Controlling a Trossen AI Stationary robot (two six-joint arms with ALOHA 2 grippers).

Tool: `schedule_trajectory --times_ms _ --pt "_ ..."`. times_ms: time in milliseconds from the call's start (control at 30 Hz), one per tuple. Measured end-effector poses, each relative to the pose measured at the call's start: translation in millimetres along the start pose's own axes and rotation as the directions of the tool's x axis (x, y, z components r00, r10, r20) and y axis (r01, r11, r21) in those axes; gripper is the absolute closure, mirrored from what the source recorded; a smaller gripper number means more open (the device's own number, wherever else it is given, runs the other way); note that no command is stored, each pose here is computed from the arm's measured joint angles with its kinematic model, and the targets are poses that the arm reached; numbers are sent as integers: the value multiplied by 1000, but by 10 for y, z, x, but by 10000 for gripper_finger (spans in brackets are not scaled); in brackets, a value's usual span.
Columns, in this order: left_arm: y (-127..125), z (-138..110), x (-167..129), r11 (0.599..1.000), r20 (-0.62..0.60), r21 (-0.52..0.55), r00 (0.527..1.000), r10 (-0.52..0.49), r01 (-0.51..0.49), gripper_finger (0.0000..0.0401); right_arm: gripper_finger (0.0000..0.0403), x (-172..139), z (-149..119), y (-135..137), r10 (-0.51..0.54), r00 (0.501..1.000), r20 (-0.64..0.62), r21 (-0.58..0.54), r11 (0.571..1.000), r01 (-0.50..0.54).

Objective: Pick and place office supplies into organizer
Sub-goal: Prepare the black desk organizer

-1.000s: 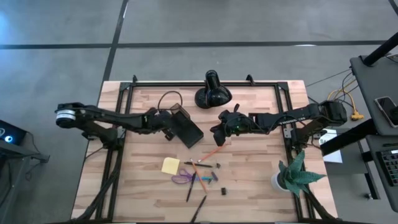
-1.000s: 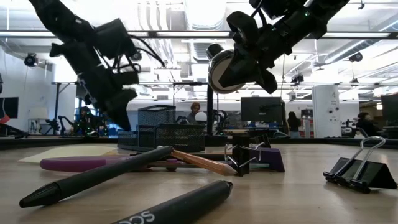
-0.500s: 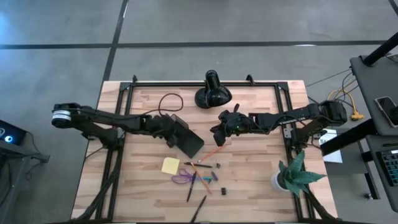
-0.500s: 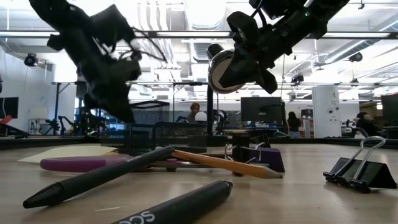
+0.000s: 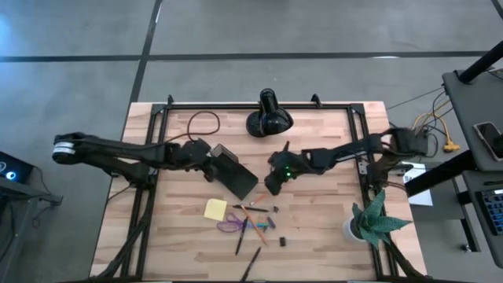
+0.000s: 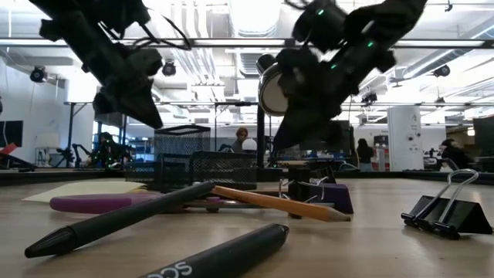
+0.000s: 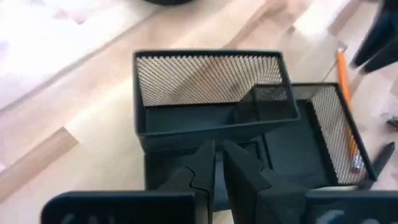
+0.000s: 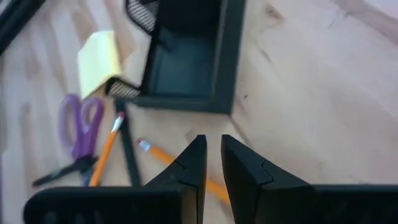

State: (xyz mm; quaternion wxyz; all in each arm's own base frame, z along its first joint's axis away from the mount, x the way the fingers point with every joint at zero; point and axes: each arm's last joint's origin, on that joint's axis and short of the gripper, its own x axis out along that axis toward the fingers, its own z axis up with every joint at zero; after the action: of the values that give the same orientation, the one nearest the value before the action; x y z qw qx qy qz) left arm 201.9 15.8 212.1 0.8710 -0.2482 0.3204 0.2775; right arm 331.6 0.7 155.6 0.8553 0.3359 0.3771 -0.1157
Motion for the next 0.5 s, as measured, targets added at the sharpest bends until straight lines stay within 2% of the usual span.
schedule_trajectory --times_ms 167,367,433,500 --pt "113 -64 -68 994 0 23 994 105 -105 388 360 286 44 94 12 999 -49 -24 1000 -14" --pt "149 -134 -33 994 -25 29 995 102 -101 388 360 431 161 266 26 998 -51 -40 999 -28" --pt "158 -153 -19 993 -35 35 993 110 -108 388 360 445 202 307 -8 999 -33 -42 999 6" --pt "152 -153 -3 993 -35 42 993 110 -109 388 360 457 217 289 -99 995 -19 -26 995 98"
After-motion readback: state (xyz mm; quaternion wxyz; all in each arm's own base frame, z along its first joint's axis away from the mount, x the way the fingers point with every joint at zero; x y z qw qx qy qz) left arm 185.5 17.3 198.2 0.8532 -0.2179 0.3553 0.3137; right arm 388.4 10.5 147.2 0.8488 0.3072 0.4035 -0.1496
